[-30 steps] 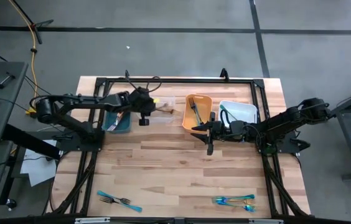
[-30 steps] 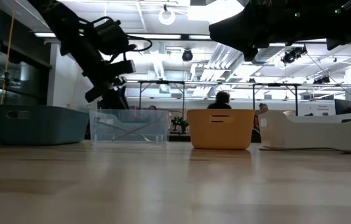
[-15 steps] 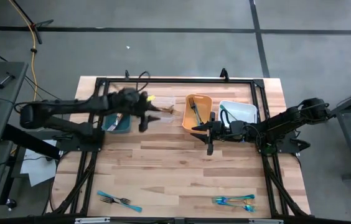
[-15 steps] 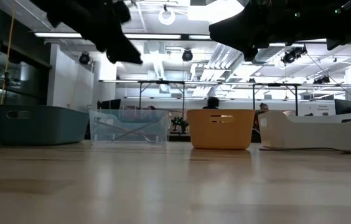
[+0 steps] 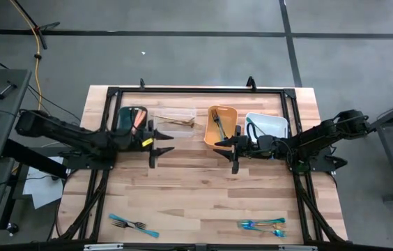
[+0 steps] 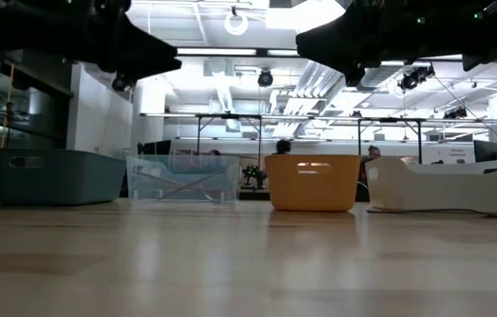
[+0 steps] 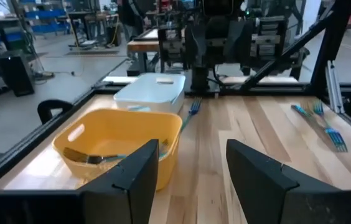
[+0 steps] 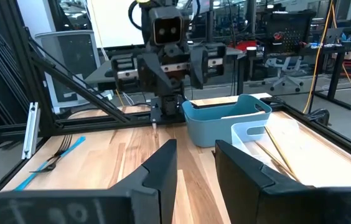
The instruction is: Sort silverware by color (type)
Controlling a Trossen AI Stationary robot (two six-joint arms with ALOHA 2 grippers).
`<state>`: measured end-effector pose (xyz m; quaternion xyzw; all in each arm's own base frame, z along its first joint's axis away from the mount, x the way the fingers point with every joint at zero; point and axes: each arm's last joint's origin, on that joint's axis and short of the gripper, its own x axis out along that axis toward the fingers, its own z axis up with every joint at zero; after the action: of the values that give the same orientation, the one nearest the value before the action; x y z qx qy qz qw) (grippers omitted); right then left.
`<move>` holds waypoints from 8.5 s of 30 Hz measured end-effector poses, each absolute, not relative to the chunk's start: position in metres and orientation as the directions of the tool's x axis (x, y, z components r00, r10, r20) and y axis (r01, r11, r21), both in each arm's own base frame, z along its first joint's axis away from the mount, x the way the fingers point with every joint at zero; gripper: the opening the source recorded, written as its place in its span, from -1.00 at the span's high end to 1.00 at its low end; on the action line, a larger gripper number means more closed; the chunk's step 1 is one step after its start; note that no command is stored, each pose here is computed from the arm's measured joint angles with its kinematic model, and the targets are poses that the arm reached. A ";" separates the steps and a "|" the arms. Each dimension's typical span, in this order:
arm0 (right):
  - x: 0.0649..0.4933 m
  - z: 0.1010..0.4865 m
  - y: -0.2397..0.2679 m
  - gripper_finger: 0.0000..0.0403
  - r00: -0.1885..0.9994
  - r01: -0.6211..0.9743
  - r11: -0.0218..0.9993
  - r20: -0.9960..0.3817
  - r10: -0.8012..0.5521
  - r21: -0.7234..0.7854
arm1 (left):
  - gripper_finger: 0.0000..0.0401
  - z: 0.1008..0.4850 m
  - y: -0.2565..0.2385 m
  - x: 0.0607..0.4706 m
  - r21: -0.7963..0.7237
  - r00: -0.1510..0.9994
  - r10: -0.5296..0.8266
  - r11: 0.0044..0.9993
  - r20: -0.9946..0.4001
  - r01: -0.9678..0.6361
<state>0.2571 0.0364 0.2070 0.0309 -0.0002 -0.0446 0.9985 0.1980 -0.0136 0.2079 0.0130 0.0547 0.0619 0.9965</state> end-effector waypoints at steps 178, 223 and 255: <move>0.222 0.167 0.072 0.49 0.126 0.597 0.801 -0.992 -0.030 0.052 | 0.10 0.210 -0.018 0.197 -0.011 0.991 0.120 0.993 -0.056 -0.120; 0.225 0.166 0.053 0.61 0.093 0.566 0.823 -0.996 0.004 0.056 | 0.10 0.209 -0.018 0.197 -0.035 0.991 0.119 0.992 -0.063 -0.121; 0.230 0.148 0.049 0.29 -0.010 0.620 0.785 -1.000 0.017 0.007 | 0.10 0.209 -0.019 0.197 -0.036 0.994 0.088 0.995 -0.063 -0.091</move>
<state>0.2296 0.0493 0.1475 0.2365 0.6732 -0.2272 0.6627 0.1967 -0.0187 0.2089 -0.0195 0.0307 0.0448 0.9983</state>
